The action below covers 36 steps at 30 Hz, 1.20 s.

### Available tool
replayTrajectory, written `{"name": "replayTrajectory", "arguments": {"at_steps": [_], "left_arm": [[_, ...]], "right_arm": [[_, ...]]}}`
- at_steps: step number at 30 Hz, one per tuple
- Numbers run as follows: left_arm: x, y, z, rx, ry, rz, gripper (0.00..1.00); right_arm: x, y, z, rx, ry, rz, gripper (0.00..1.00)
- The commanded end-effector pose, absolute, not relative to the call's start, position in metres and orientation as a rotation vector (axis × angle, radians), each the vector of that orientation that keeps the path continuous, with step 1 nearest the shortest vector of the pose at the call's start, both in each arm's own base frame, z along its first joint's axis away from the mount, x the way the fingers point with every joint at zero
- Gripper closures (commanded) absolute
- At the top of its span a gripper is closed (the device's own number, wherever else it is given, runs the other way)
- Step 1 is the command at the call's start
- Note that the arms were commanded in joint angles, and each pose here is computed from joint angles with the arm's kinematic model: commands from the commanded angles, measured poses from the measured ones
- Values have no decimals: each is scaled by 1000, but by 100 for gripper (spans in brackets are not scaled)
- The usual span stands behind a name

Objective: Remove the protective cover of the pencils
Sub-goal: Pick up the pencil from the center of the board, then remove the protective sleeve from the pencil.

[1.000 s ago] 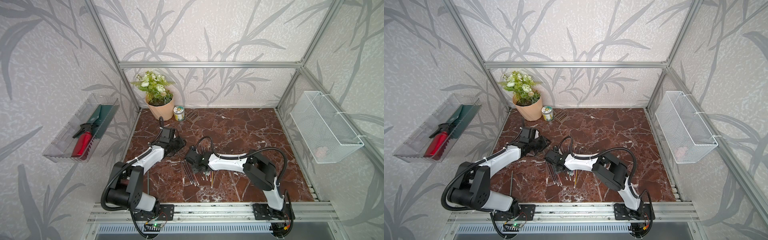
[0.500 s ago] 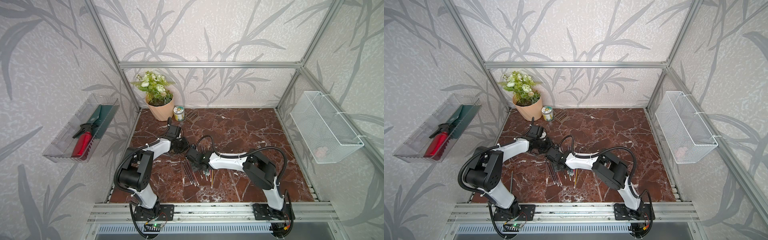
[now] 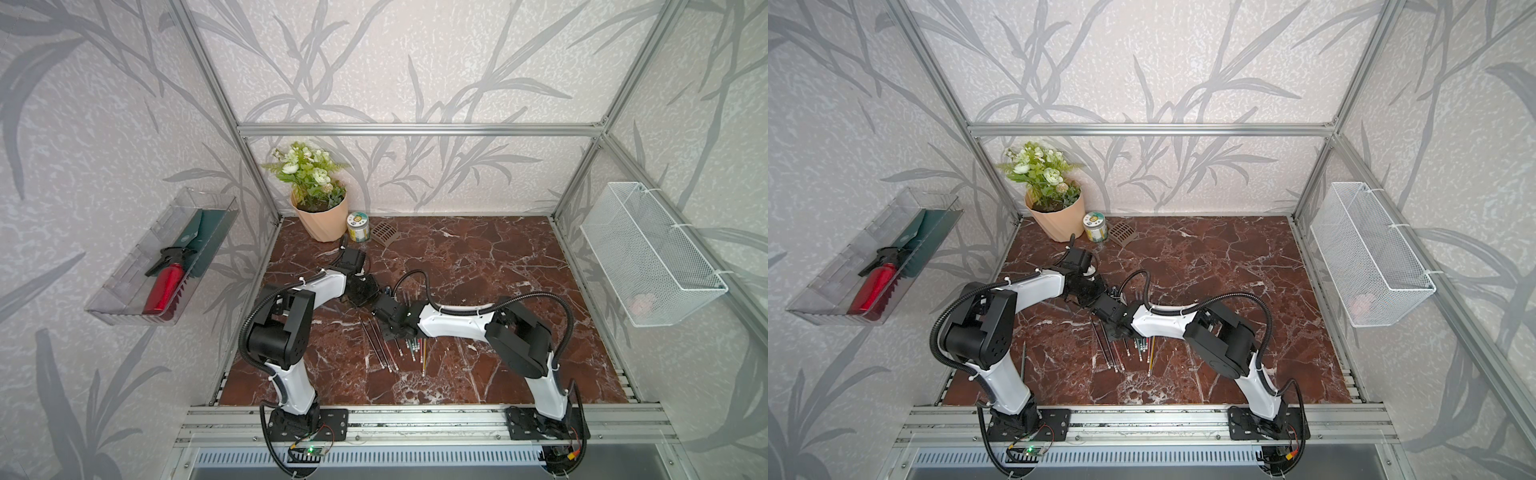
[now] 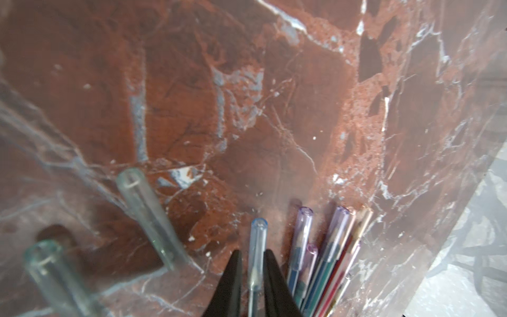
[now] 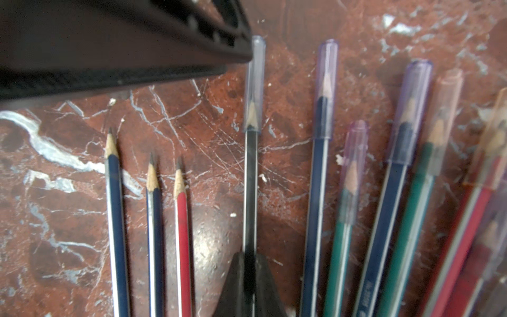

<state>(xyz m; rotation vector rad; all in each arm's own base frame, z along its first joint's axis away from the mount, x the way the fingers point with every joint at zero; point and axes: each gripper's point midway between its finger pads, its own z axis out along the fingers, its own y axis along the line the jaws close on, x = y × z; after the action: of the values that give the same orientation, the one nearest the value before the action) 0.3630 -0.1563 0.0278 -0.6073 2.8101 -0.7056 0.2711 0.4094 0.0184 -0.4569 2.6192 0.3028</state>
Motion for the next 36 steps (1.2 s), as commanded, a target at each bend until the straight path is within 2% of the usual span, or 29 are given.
{"name": "replayTrajectory", "arguments": {"at_steps": [1,18,25,36], "left_arm": [[360,-160,24,-567,2854,-672,85],[363,-154,27,-605,2798,-690,84],[368,-154,40,-575,2740,-715,76],[372,-158,25,-566,2804,-717,73]], "right_arm": [[261,393,-15,-473,2703,236,100],[260,392,-20,-472,2715,259,100],[260,393,-21,-477,2716,264,100],[260,395,-24,-479,2720,271,100]]}}
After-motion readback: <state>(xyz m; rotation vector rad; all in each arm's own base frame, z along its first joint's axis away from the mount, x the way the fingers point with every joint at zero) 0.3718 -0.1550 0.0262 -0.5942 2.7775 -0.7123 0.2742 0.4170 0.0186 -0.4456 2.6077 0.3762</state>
